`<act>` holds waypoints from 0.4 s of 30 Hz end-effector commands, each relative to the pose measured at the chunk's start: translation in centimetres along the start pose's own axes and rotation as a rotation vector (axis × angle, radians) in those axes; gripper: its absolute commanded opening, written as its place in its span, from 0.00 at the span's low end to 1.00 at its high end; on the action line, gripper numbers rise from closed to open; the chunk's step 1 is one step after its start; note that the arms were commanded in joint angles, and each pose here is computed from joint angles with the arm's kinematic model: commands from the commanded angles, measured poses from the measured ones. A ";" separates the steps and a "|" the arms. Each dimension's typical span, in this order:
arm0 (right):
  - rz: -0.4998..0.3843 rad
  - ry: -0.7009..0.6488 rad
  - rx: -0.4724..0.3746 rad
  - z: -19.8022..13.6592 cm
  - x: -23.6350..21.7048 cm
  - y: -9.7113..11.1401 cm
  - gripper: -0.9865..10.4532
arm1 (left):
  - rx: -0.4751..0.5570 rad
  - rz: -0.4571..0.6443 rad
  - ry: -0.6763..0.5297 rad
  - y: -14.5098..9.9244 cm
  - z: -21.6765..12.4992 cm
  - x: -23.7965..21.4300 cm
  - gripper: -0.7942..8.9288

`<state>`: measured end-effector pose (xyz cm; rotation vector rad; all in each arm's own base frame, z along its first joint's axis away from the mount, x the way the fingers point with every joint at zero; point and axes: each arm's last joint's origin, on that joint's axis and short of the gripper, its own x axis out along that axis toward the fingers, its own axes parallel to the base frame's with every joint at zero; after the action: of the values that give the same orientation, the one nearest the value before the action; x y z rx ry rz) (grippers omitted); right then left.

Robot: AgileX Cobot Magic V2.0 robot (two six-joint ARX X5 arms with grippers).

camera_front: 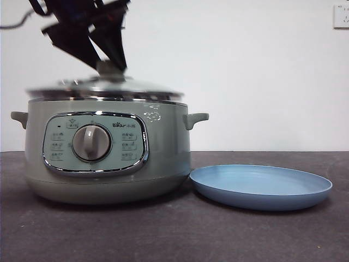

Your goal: Take the pumpkin out from the steamer,put the pumpkin in the blue plate,close the lid

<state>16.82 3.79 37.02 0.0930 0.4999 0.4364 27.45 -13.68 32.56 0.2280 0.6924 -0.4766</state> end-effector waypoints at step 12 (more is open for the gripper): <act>0.254 0.144 -0.069 0.4 7.7 4.0 0.47 | -0.005 0.355 -0.345 0.9 0.8 -14.8 0.07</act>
<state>21.16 10.03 34.54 0.0570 0.6164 0.6927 19.22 -8.64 41.66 0.2456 0.3752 -0.1988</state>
